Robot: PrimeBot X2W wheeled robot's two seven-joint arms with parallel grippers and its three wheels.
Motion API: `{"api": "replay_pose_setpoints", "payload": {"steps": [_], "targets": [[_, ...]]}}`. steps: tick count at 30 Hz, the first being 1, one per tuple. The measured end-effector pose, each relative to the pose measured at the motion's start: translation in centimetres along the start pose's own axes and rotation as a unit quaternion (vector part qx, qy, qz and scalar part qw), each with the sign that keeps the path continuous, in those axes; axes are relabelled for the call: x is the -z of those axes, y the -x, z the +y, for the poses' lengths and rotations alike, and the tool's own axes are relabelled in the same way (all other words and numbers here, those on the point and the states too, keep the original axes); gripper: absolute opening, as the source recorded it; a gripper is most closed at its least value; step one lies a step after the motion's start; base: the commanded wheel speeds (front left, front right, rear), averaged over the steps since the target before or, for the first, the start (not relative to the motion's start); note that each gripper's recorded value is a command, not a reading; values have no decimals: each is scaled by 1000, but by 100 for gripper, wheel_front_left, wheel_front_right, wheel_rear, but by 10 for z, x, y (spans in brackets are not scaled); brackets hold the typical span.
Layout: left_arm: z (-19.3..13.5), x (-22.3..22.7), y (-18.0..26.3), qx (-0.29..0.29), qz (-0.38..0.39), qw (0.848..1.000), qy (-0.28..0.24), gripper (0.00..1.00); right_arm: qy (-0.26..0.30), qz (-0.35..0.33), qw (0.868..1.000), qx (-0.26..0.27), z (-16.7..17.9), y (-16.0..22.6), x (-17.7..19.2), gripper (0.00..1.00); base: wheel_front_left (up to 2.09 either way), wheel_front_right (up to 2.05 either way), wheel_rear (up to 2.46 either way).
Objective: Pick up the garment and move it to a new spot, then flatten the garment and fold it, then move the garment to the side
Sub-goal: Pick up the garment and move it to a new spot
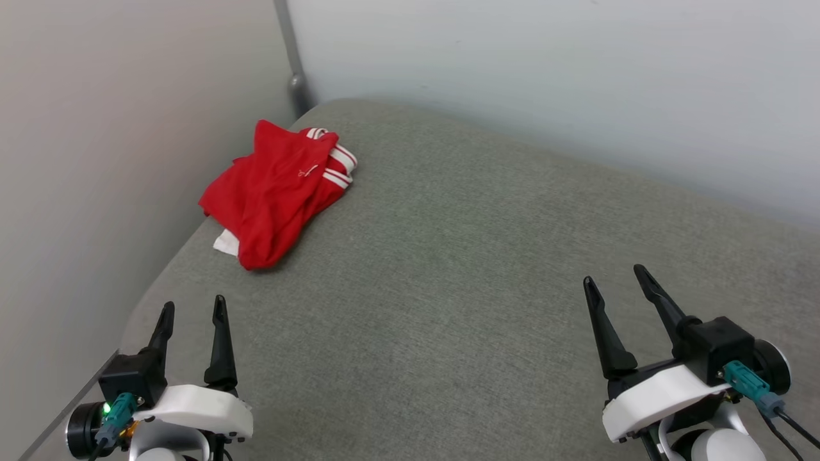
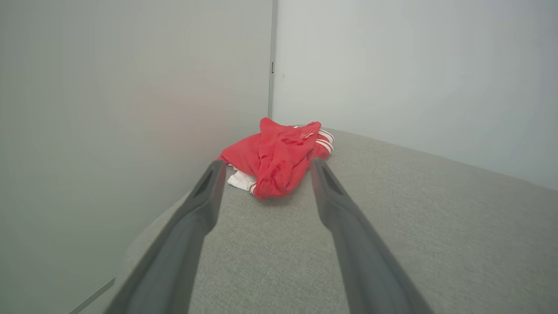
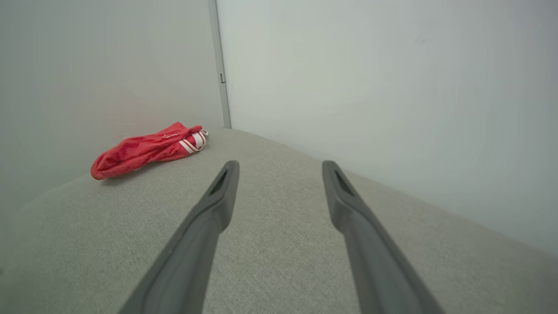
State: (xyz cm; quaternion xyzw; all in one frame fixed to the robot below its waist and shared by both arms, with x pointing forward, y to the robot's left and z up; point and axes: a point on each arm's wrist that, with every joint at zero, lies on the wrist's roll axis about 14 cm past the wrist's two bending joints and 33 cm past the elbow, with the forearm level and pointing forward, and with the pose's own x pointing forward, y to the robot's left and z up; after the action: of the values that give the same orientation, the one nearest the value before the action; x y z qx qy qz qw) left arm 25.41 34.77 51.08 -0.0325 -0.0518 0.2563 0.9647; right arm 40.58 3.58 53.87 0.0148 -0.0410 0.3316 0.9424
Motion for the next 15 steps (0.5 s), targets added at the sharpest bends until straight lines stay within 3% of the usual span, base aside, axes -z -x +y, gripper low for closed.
{"api": "replay_pose_setpoints", "payload": {"steps": [15], "targets": [[2, -17, -16, -6, -23, 1000, -8, 100, 1, 8, 1000, -15, 6, -10, 5, 100, 0, 0, 0]]}}
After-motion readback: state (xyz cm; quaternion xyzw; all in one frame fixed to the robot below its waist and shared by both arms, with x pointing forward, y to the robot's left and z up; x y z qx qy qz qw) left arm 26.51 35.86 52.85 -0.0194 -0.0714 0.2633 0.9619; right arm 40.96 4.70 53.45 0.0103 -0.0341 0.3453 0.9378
